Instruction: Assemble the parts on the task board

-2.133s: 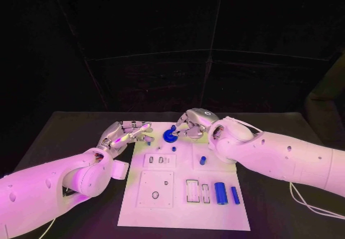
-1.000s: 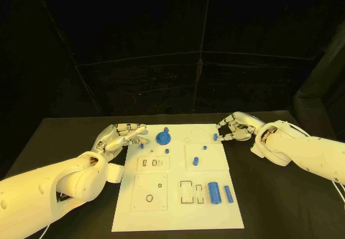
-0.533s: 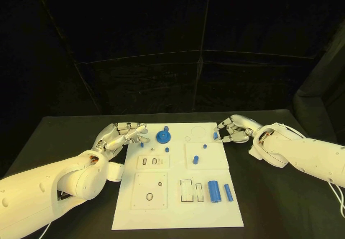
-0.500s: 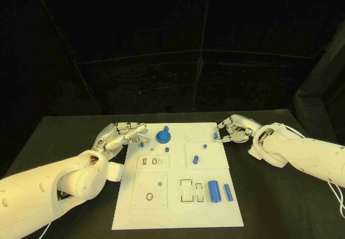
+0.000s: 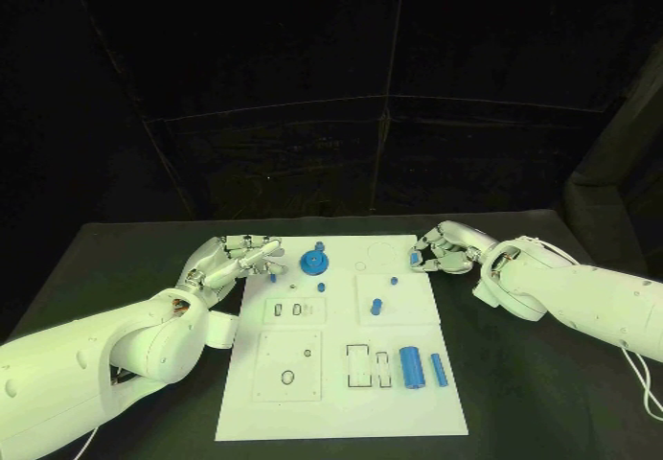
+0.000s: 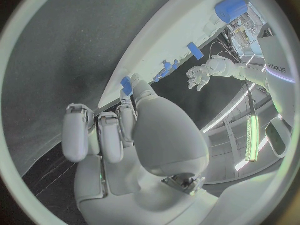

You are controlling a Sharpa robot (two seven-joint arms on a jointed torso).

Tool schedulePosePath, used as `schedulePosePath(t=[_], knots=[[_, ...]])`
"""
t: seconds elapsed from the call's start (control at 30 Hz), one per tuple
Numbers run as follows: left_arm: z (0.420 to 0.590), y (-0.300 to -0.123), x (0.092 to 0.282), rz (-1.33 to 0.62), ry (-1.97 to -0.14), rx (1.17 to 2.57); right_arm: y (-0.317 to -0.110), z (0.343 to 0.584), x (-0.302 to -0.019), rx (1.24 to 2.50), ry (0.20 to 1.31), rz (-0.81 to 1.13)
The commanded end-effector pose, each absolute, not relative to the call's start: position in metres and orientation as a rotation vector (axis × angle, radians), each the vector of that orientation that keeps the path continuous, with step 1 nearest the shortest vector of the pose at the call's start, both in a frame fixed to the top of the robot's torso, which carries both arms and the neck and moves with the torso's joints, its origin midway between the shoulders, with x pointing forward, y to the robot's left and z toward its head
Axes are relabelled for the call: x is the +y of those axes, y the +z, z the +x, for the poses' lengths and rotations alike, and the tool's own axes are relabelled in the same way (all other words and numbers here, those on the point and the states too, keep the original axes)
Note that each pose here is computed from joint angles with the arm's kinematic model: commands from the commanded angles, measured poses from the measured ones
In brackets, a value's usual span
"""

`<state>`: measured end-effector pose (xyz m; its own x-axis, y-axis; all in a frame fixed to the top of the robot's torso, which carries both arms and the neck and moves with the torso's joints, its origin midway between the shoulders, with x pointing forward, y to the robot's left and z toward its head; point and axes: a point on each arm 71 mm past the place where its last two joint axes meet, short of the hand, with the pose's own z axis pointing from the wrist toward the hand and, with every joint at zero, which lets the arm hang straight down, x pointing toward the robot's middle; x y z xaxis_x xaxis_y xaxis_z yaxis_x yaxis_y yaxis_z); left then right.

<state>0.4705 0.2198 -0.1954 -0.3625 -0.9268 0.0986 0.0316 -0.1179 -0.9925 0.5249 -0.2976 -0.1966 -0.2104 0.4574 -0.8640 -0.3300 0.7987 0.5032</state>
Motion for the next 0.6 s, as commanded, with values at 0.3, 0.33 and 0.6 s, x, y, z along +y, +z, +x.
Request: schedulePosePath(t=[0.3,0.33,0.6], knots=[[0.4705,-0.1946,0.2191,-1.047,-1.604,1.381,-0.1974,0.5256,-0.2956,1.641,0.726,0.104],[0.4705,-0.1946,0.2192,-1.047,-1.603,1.382,-0.197,0.5256,-0.2956,1.636,0.726,0.104],[0.4702,-0.1946,0.2196,-1.048,-1.602,1.382,-0.1901,0.5229,-0.295,1.551,0.736,0.133]])
